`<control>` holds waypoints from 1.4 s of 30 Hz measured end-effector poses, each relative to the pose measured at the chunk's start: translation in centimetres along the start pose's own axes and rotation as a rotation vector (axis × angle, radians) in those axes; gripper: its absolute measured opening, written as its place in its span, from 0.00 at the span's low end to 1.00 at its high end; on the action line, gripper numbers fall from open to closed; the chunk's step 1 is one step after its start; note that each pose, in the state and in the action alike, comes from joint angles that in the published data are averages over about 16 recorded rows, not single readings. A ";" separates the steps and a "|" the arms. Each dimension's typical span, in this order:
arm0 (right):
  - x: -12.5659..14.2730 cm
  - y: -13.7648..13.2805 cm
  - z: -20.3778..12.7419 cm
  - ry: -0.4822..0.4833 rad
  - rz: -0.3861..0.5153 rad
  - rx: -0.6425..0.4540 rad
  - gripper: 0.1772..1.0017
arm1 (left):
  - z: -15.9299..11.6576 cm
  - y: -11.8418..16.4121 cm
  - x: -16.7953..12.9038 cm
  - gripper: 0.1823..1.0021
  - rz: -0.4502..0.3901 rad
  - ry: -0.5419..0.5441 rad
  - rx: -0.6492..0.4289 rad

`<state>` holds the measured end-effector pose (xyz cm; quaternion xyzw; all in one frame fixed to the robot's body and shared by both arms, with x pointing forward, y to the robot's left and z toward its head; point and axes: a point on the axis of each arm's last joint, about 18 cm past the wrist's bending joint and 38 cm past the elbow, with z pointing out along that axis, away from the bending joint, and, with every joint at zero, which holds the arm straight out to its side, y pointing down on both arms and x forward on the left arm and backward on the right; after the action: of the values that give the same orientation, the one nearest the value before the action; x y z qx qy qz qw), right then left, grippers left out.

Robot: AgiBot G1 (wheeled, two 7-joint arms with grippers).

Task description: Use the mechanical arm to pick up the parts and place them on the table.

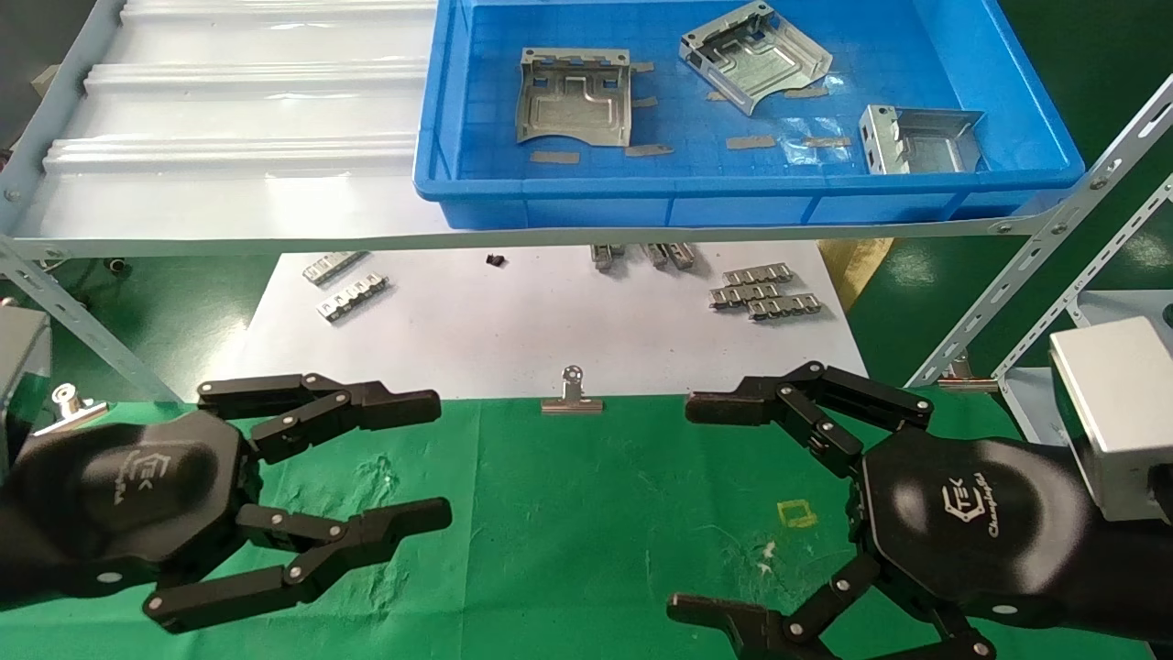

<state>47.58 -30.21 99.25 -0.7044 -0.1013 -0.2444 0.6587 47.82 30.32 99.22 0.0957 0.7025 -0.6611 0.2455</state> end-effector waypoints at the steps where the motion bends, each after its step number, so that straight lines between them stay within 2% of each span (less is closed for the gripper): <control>1: 0.0 0.0 0.0 0.000 0.000 0.000 1.00 | 0.0 0.0 0.0 0.49 0.000 0.000 0.000; 8: 0.0 0.0 0.0 0.000 0.000 0.000 1.00 | 0.0 0.0 0.0 0.40 0.000 0.000 0.000; 19: 0.1 -0.1 0.0 0.003 -0.004 -0.002 1.00 | 0.0 0.0 0.0 0.15 0.000 0.000 0.000; 25: 1.8 -1.1 0.3 0.045 -0.034 -0.001 1.00 | 0.0 0.0 0.0 0.07 0.000 0.000 0.000; 31: 6.7 -3.5 1.0 0.169 -0.073 0.004 1.00 | 0.0 0.0 0.0 0.02 0.000 0.000 0.000; 36: 13.2 -6.3 2.0 0.327 -0.083 0.015 1.00 | 0.0 0.0 0.0 0.01 0.000 0.000 0.000; 42: 21.1 -8.4 3.9 0.528 -0.046 -0.015 1.00 | 0.0 0.0 0.0 0.01 0.000 0.000 0.000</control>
<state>62.66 -29.25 116.69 -0.6185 0.0599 -0.4354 0.6513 47.82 30.32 99.22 0.0957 0.7025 -0.6611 0.2455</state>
